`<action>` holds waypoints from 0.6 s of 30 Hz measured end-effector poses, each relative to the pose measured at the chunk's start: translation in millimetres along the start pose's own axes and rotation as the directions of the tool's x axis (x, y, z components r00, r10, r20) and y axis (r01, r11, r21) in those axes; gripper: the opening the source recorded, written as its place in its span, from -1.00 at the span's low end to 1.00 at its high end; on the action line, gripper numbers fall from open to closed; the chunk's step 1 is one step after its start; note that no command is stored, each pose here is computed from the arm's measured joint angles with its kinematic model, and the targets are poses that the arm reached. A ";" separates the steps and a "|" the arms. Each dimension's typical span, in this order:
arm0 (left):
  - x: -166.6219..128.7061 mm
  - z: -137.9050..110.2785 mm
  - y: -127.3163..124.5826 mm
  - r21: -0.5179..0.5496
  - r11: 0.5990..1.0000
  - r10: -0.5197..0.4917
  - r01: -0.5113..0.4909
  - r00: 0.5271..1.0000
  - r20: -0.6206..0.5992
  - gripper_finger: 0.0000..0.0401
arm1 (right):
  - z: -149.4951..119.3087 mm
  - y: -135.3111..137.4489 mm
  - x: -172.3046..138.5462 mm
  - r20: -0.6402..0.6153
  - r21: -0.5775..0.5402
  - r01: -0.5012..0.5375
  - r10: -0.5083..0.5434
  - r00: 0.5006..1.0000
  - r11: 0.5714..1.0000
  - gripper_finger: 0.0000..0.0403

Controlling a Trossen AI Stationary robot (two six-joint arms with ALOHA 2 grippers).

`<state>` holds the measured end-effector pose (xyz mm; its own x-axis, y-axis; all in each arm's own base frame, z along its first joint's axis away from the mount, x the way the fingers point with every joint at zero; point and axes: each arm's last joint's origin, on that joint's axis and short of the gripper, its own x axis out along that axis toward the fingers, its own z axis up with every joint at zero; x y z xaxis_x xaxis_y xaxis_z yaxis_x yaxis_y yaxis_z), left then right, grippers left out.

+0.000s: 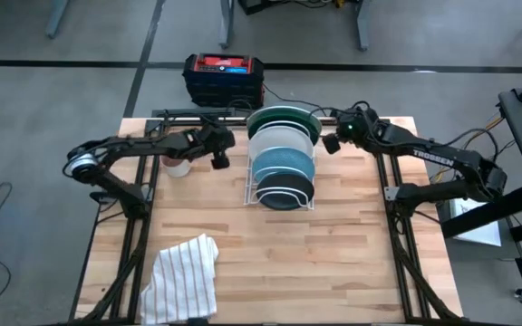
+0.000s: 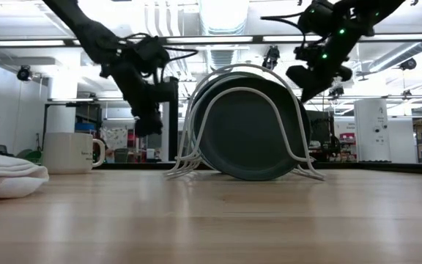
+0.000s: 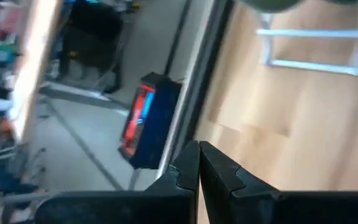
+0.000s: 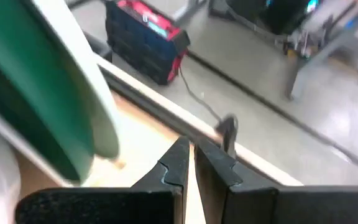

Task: Sort dishes
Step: Adjust the plates into the dish rack, then return to Home Position

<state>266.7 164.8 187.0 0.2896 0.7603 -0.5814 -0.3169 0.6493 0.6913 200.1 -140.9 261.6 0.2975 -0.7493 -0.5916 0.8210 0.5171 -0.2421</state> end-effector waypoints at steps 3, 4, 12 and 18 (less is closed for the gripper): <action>-15.1 -4.9 3.1 0.026 0.989 -0.148 0.148 0.989 0.022 -1.00 | -6.6 -5.1 -9.3 -0.053 0.023 0.000 0.001 0.999 1.000 -0.91; -20.7 -5.7 4.0 0.028 0.977 -0.214 0.213 0.976 0.047 -1.00 | -8.9 -6.1 -12.8 -0.071 0.031 -0.014 0.016 0.997 0.999 -0.91; -60.3 -3.1 12.0 0.091 0.779 -0.610 0.620 0.718 0.335 -1.00 | -23.6 7.4 -28.2 -0.169 0.069 -0.277 0.285 0.944 0.958 -0.91; -53.3 -2.2 5.5 0.096 0.760 -0.630 0.642 0.694 0.348 -1.00 | -34.0 26.0 -31.9 -0.184 0.061 -0.351 0.356 0.916 0.934 -0.91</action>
<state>247.6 127.9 220.8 0.7148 0.1128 -0.6902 0.0320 0.9806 0.1934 195.4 -89.5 248.1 0.4754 -0.4265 -0.7695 0.6925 0.7209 0.0283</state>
